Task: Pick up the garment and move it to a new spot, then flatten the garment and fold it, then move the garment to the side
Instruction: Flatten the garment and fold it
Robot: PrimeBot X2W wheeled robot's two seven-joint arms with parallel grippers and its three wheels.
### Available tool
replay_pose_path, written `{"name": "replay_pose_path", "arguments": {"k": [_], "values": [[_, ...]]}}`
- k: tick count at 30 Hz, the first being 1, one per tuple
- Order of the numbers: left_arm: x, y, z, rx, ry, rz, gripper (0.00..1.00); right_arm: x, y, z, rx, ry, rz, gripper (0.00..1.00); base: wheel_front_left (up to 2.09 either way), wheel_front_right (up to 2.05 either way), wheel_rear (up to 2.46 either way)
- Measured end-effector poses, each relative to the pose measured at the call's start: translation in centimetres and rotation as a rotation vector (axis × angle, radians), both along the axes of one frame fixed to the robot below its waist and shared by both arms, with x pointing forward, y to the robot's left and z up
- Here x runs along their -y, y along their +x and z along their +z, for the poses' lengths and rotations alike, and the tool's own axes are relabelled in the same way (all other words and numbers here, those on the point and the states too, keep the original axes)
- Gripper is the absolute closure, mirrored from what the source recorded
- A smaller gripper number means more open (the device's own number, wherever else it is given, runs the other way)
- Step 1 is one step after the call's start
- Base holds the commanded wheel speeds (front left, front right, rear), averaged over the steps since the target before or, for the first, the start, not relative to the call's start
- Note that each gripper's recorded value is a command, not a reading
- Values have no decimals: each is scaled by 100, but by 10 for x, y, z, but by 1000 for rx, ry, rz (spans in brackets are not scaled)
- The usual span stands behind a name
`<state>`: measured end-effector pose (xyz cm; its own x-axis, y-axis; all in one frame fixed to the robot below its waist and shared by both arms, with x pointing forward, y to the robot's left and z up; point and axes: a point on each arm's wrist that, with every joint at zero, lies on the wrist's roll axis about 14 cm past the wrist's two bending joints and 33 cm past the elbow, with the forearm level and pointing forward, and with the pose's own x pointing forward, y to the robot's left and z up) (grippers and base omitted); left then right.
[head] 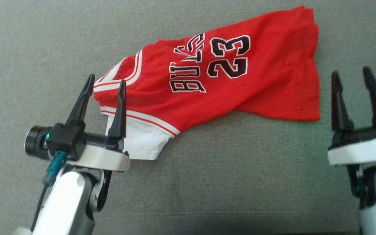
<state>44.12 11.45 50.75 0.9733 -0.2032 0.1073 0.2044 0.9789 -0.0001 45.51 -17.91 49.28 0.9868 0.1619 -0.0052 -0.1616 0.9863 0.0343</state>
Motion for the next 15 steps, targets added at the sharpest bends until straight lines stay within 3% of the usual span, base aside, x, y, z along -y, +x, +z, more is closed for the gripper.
{"name": "replay_pose_path", "arguments": {"k": [9, 15], "values": [[-8, -22, -4, -28, 0, 24, 0, -10, -45, 8, -42, 28, -23, 0, 0, 0, 0], [-12, -28, -4, -33, 7, 31, 0, -9, -54, 10, -48, 32, -31, 0, 0, 0, 0]]}}
